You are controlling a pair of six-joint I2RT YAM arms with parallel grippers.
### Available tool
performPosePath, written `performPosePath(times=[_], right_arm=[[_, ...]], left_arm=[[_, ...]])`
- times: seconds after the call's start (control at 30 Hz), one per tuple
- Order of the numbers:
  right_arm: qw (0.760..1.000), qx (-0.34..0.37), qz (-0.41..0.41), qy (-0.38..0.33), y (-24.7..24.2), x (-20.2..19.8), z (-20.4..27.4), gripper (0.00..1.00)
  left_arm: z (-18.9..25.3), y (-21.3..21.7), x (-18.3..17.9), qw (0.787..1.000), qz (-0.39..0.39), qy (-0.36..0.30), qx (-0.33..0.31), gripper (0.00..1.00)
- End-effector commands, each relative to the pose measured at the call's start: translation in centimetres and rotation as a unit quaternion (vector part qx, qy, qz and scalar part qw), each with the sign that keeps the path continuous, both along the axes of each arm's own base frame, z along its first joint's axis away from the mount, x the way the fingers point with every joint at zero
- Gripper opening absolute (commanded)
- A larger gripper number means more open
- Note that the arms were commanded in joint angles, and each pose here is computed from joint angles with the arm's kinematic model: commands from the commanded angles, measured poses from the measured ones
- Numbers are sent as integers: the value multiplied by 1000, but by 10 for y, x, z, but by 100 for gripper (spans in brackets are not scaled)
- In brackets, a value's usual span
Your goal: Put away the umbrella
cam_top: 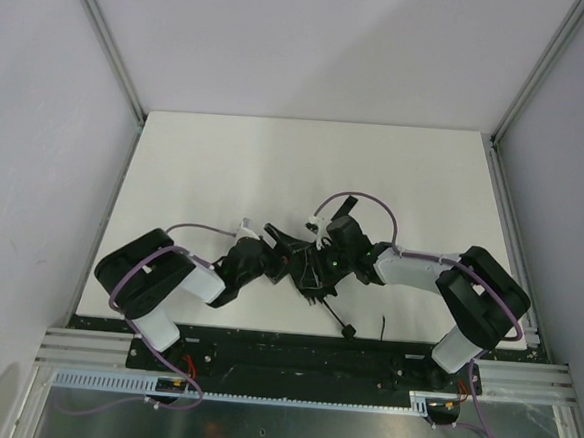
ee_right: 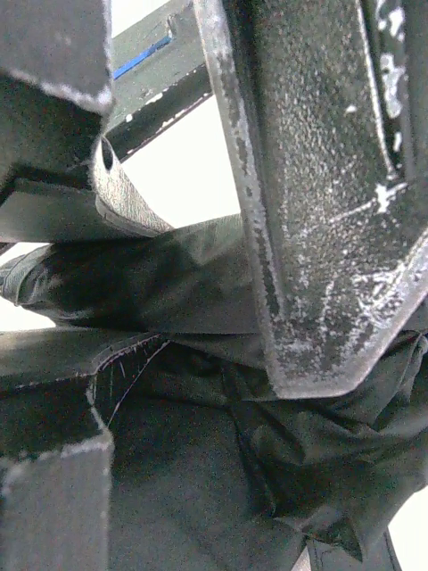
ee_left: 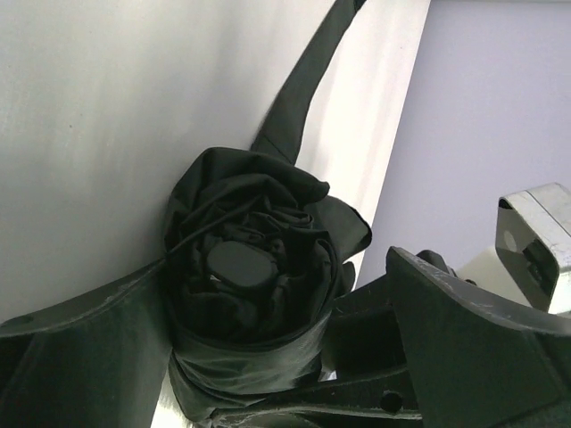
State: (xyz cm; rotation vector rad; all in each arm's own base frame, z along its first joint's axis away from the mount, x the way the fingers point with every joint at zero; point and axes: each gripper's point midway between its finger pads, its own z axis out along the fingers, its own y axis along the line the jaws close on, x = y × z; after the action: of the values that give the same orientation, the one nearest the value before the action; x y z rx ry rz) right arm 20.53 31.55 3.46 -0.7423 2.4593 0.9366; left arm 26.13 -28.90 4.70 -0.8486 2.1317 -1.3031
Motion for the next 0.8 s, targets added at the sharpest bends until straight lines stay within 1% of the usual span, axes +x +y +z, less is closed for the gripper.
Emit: performPosePath(times=[0.0, 0.07, 0.13, 0.17, 0.2, 0.3, 0.4, 0.43, 0.47, 0.53, 0.57, 0.63, 0.7, 0.77], right_arm=[[999, 32, 10, -11, 17, -1, 2, 0], [999, 45, 13, -15, 22, -2, 11, 0], [998, 56, 14, -24, 26, -1, 20, 0], [998, 61, 16, -30, 28, -2, 24, 0], [997, 62, 19, -40, 30, -3, 27, 0], [996, 61, 26, -57, 34, -7, 32, 0], [997, 55, 24, -55, 34, -11, 32, 0], [997, 54, 20, -52, 33, -12, 33, 4], [997, 55, 13, -46, 32, -12, 35, 13], [998, 63, -17, -25, 24, -6, 44, 35], [997, 71, -35, -17, 19, -2, 52, 43], [993, 98, -72, -12, 5, 11, 78, 58], [985, 122, -119, -15, -12, 27, 104, 69], [974, 139, -179, -23, -33, 47, 122, 77]], left_arm=[[-48, 1, -50, 993, -71, 71, 66, 99], [-52, -2, -50, 992, -76, 76, 69, 96], [-58, -4, -52, 991, -80, 82, 75, 90], [-61, -4, -52, 990, -78, 86, 77, 84], [-63, -3, -51, 990, -76, 86, 80, 75], [-62, -1, -44, 991, -69, 65, 93, 50], [-57, 0, -34, 991, -65, 35, 109, 26], [-56, 1, -32, 991, -64, 29, 113, 18], [-56, 2, -30, 991, -64, 25, 117, 13], [-56, 3, -29, 990, -69, 18, 123, 4], [-56, 3, -29, 989, -73, 14, 125, 2], [-53, 4, -30, 988, -84, 1, 131, 0], [-46, 4, -31, 986, -95, -20, 136, 0], [-39, 6, -31, 983, -104, -44, 142, 0]])
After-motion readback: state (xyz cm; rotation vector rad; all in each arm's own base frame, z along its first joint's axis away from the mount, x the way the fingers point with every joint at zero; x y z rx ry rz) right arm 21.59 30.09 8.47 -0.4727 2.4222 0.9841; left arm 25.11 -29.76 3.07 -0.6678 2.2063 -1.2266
